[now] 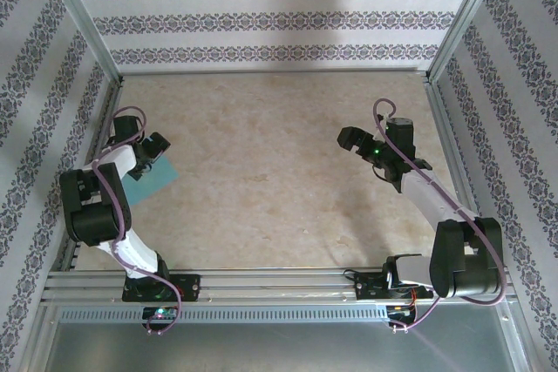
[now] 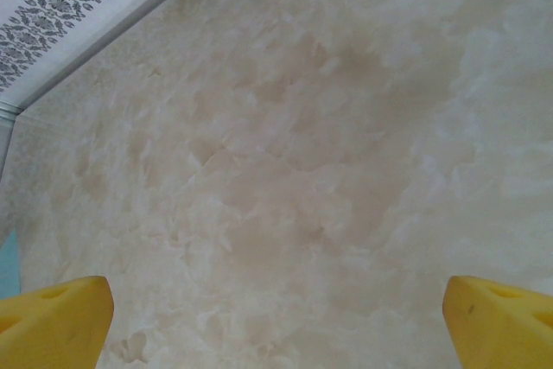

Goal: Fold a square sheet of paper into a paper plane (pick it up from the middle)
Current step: Move the square sheet of paper to the center of the table.

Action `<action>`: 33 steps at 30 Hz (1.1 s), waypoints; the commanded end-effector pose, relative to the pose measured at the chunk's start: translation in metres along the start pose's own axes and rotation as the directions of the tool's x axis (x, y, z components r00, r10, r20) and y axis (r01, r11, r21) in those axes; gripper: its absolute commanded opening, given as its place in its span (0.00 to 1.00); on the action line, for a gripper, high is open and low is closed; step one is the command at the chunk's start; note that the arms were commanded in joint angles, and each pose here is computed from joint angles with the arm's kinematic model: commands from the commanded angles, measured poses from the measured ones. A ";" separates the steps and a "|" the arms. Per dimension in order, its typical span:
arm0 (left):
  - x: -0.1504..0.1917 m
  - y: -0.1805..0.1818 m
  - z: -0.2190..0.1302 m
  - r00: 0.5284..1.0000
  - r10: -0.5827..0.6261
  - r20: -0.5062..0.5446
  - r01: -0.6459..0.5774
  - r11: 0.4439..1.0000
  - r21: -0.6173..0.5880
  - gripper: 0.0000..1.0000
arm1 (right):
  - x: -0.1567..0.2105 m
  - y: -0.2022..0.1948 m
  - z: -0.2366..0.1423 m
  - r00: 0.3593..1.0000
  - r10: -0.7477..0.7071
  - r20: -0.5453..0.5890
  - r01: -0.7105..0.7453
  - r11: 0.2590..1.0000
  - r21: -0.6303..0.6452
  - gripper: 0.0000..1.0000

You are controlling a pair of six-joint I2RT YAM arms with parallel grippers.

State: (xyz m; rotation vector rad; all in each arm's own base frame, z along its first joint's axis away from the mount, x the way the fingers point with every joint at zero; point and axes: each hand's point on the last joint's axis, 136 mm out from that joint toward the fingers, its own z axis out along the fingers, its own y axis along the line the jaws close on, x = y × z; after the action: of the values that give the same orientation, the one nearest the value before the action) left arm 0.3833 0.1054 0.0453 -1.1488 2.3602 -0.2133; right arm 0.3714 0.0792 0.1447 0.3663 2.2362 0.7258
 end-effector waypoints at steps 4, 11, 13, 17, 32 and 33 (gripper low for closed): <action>0.019 -0.003 0.011 0.993 0.023 -0.120 -0.021 1.000 0.018 1.00 | -0.005 0.010 0.004 1.000 0.003 -0.002 -0.003 1.000 -0.017 0.98; 0.068 -0.025 0.014 0.963 0.101 -0.251 -0.083 0.993 0.080 1.00 | -0.002 0.006 0.011 0.999 0.026 -0.018 -0.027 1.000 -0.004 0.98; 0.091 -0.040 0.011 0.947 0.135 -0.293 -0.106 0.988 0.112 1.00 | -0.001 0.005 0.013 0.999 0.037 -0.024 -0.038 0.999 -0.002 0.98; 0.144 -0.074 0.000 0.916 0.192 -0.353 -0.140 0.976 0.168 1.00 | 0.003 0.008 0.017 0.998 0.052 -0.041 -0.052 0.999 -0.006 0.98; 0.306 -0.186 -0.039 0.839 0.198 -0.507 -0.027 0.946 0.324 0.96 | 0.035 0.014 0.024 0.989 0.106 -0.107 -0.104 0.994 0.025 0.98; 0.303 -0.194 -0.047 0.840 0.219 -0.496 -0.038 0.936 0.349 0.96 | 0.036 0.015 0.023 0.988 0.108 -0.109 -0.106 0.994 0.025 0.97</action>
State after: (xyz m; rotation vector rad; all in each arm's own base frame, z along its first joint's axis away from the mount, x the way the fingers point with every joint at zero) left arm 0.3429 -0.2464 0.0450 -0.7186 2.6911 -0.9253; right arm 0.3682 0.1166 0.1178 0.4360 2.3460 0.8114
